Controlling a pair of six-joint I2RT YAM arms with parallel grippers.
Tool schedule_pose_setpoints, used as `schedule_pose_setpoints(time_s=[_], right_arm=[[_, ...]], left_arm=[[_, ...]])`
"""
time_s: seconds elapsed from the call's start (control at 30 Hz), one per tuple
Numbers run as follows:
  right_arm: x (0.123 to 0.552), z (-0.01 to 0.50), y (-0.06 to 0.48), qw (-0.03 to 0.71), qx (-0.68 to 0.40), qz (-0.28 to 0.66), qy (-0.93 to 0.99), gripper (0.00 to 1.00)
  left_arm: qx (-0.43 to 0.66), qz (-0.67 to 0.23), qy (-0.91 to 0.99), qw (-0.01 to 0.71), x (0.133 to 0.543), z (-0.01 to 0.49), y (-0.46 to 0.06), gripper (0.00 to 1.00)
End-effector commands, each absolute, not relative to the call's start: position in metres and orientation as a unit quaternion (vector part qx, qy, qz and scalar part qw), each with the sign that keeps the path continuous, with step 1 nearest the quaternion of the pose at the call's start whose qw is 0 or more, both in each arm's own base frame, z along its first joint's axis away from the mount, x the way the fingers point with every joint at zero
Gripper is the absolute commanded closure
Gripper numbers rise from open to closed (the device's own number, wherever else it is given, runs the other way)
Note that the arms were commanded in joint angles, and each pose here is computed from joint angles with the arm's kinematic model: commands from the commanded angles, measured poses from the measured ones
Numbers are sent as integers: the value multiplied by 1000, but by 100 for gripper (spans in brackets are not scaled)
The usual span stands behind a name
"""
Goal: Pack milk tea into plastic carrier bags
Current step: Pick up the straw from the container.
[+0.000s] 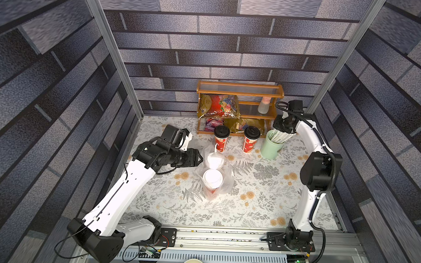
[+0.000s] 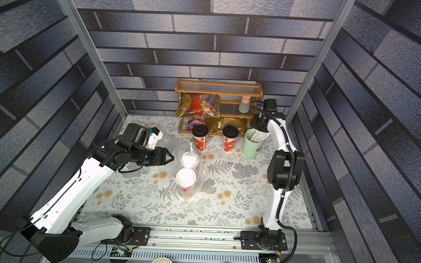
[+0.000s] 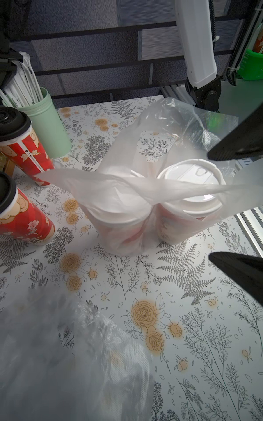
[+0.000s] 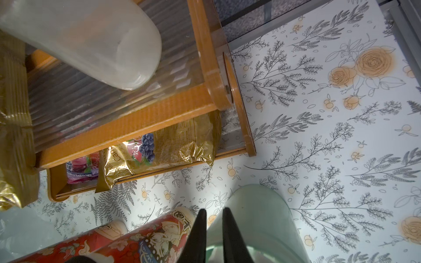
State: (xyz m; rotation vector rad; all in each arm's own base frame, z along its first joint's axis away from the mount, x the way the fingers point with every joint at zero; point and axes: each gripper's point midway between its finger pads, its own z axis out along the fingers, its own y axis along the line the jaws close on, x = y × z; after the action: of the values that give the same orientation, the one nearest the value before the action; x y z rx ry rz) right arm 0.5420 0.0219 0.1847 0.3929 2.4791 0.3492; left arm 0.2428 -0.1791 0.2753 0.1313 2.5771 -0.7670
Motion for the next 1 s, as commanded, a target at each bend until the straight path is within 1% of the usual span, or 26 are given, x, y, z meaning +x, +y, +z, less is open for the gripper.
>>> schedule_pose_setpoints(time_s=[0.0, 0.2, 0.43, 0.73, 0.87, 0.97], right_arm=[[536, 209, 17, 325, 145, 126, 926, 88], [526, 241, 13, 350, 140, 114, 919, 93], [495, 308, 16, 392, 126, 113, 904, 95], [416, 386, 56, 433, 72, 130, 889, 96], [373, 410, 90, 440, 33, 170, 881, 96], [342, 423, 116, 439, 3, 208, 874, 96]], left_arm=[[37, -284, 932, 222, 237, 278, -176, 34], [37, -287, 929, 232, 235, 286, -174, 34], [38, -281, 931, 231, 230, 287, -175, 34], [30, -239, 942, 233, 215, 286, -174, 33], [25, -217, 950, 222, 205, 281, -172, 33], [22, -220, 953, 207, 199, 271, -177, 33]])
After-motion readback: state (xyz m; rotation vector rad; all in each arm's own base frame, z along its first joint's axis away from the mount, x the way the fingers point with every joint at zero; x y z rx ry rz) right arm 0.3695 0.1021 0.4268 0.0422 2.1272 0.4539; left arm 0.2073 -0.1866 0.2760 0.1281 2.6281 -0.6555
